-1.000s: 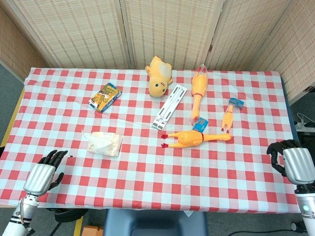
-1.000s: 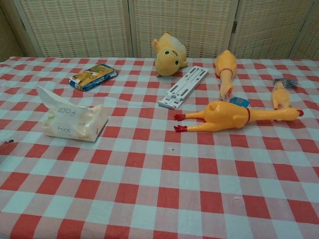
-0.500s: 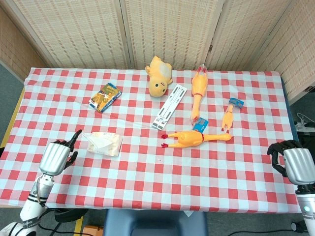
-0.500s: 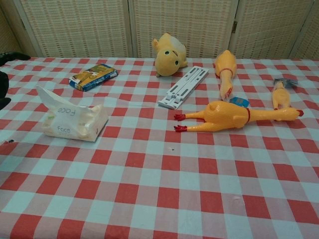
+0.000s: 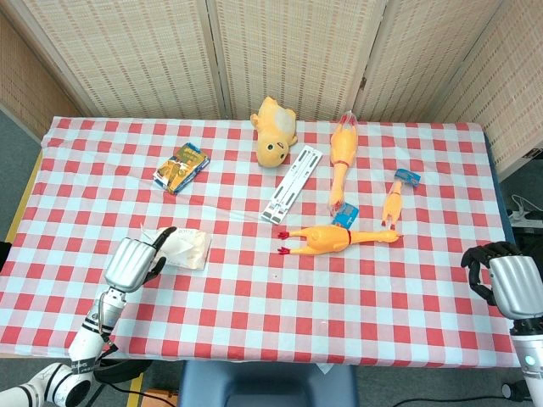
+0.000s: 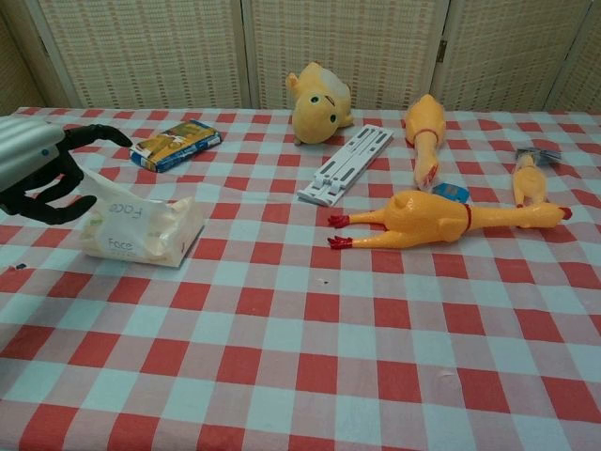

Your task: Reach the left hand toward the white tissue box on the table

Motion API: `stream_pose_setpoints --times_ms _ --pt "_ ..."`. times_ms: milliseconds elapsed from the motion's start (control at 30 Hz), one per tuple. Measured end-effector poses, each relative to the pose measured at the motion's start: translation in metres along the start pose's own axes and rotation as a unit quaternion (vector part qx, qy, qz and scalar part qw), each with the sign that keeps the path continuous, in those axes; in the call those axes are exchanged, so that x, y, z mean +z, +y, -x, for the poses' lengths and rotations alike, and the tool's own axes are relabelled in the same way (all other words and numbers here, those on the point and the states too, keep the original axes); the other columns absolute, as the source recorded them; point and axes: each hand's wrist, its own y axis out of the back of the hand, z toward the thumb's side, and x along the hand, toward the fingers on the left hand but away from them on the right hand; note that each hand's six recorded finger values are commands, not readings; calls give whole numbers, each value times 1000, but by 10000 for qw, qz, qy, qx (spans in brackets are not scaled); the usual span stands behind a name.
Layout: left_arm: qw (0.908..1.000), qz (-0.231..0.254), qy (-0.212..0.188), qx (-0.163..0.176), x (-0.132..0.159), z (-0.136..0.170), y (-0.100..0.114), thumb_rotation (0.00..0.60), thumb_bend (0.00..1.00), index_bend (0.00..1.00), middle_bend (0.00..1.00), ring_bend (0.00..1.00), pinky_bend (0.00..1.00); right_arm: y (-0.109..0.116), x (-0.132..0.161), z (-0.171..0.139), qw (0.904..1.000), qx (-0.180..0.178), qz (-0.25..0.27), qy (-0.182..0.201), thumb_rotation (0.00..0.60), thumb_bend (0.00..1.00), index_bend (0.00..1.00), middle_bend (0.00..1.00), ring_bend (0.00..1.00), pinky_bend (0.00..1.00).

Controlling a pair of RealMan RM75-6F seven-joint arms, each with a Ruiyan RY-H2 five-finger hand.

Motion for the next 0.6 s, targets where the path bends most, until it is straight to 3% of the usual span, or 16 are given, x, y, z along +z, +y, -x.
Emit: stream_pose_setpoints --times_ms 367,600 --pt "9998 -9 -142 148 19 -17 -10 600 490 577 895 919 939 0 -1 0 10000 33 -9 -11 600 725 576 581 417 346" --pt "9989 -213 -52 406 16 -22 -11 600 506 620 898 921 940 0 -1 1 10000 50 -20 -13 600 725 576 581 417 347"
